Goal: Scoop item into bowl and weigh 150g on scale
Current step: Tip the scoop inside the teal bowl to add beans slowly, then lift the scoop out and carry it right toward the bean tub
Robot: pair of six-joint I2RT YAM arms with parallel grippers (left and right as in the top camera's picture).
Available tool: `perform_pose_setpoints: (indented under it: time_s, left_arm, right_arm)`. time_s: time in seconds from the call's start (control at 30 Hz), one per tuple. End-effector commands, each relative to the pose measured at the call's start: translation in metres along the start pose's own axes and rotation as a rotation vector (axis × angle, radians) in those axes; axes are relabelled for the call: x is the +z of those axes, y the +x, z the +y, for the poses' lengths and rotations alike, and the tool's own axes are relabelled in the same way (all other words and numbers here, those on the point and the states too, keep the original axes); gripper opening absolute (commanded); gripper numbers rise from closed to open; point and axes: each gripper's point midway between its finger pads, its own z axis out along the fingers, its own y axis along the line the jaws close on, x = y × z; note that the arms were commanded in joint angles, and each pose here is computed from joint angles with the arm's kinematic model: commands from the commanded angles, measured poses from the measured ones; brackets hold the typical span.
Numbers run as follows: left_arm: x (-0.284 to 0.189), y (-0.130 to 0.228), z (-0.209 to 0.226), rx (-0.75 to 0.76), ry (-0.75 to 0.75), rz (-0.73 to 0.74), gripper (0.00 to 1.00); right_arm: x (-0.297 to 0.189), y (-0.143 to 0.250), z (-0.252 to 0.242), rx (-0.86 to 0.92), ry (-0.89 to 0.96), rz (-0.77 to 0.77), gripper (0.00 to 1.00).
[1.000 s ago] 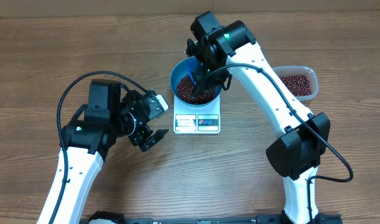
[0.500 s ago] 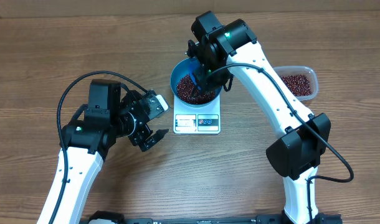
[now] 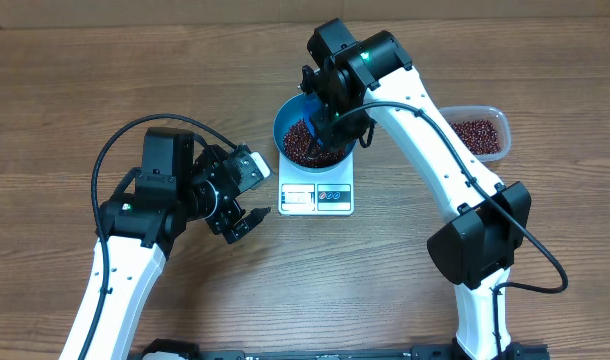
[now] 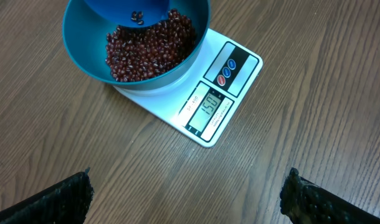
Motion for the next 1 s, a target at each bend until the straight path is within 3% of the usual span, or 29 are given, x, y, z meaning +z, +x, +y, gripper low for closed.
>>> perform_pose_setpoints:
  time_s: [0.0,0.57,0.97]
  left_arm:
    - [0.002,0.004,0.0,0.011,0.006,0.008,1.0]
    - [0.002,0.004,0.0,0.011,0.006,0.008,1.0]
    - [0.002,0.003,0.0,0.011,0.006,0.008,0.99]
  right_arm:
    - [-0.007,-0.007,0.004,-0.005,-0.008,-0.032,0.04]
    - [-0.007,-0.007,0.007,-0.007,-0.026,-0.031,0.04]
    - [-0.026,-0.009,0.023,0.082,-0.41,-0.066,0.04]
